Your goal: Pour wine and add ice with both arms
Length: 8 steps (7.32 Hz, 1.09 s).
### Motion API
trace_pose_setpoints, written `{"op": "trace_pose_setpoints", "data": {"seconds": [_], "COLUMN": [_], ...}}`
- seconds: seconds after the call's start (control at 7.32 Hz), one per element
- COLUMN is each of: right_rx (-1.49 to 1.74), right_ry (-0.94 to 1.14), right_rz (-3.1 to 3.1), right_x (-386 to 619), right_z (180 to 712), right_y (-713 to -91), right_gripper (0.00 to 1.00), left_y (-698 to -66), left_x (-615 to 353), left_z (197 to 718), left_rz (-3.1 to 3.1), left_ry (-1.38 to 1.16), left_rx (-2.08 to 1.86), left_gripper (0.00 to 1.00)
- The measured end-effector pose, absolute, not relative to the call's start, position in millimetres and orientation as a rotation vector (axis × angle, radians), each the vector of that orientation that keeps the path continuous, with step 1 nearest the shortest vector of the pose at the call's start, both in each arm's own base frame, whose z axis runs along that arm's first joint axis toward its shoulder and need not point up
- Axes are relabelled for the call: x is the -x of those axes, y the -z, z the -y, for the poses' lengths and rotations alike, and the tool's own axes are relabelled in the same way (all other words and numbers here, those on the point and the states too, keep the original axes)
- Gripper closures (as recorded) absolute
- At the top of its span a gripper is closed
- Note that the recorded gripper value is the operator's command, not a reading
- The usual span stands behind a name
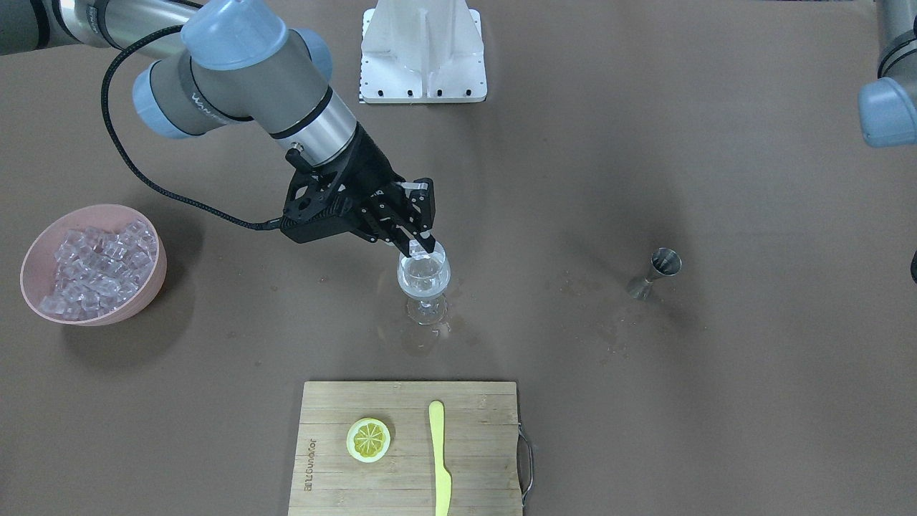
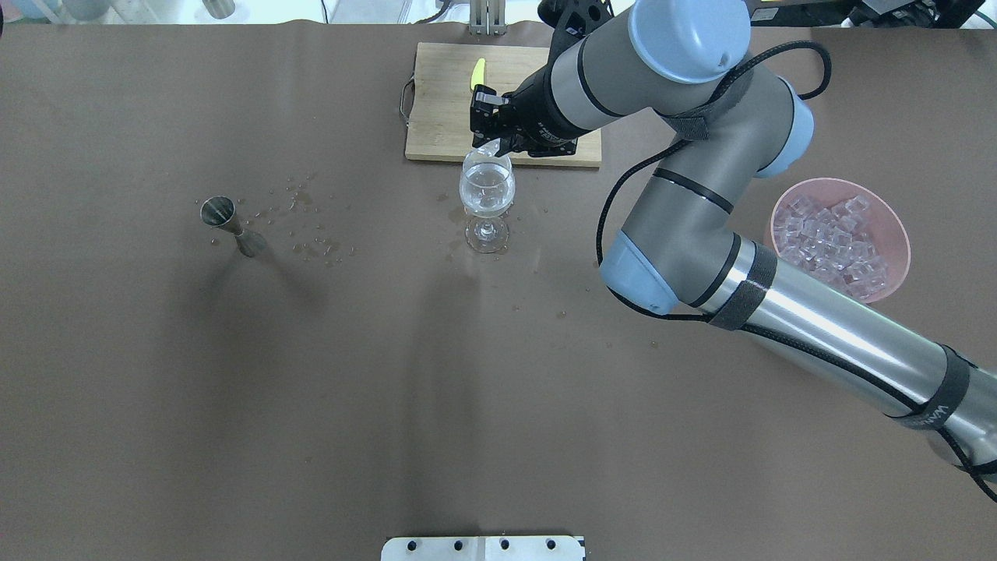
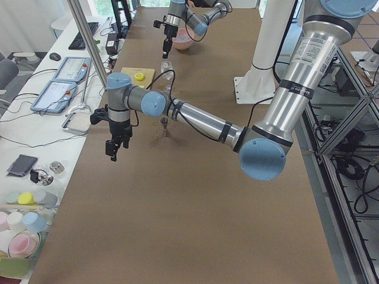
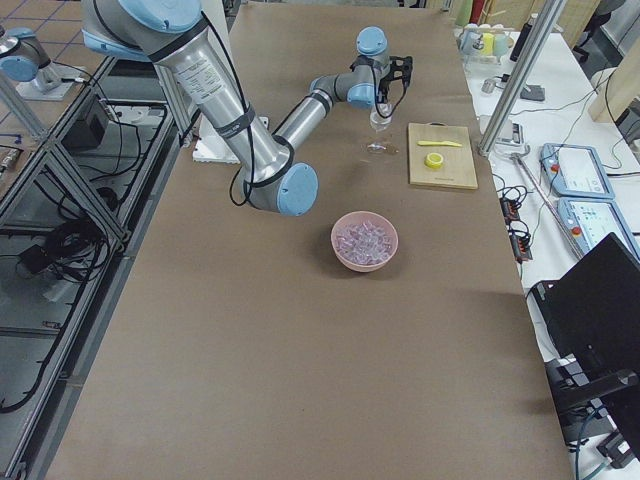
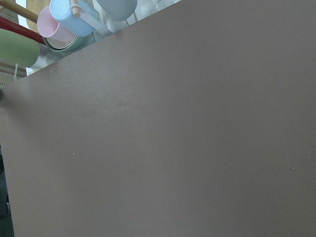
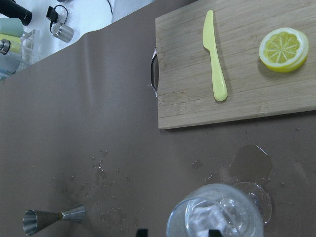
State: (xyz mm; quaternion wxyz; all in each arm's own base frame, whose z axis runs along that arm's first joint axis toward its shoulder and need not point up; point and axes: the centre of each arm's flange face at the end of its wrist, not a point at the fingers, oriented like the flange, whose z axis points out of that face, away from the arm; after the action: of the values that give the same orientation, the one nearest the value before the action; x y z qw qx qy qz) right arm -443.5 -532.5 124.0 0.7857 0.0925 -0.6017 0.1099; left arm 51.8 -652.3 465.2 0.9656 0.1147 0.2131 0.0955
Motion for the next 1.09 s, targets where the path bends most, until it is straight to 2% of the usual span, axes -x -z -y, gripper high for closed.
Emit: {"op": "trace_pose_setpoints", "data": {"seconds": [0.41, 0.68, 0.96, 1.09], "right_rx": [-0.194, -0.159, -0.130, -0.126], "right_ry": [-0.254, -0.256, -0.217, -0.181], "right_rz": [1.301, 1.245, 1.153, 1.114], "right_x": [423, 370, 301, 264], "right_z": [543, 565, 595, 610], "right_y": [-117, -117, -138, -171], "right_gripper": [0.00, 0.00, 0.00, 0.00], "left_y": [-472, -500, -509, -509], "left_x": [-49, -43, -34, -30], "left_z": [650, 642, 639, 639], "left_rz": [-0.444, -0.490, -0.528, -0.535], "left_ry": [-0.190, -0.183, -0.175, -0.175], "left_rx": [-0.237, -0.262, -0.276, -0.287], "left_gripper": [0.02, 0.02, 0.02, 0.02]}}
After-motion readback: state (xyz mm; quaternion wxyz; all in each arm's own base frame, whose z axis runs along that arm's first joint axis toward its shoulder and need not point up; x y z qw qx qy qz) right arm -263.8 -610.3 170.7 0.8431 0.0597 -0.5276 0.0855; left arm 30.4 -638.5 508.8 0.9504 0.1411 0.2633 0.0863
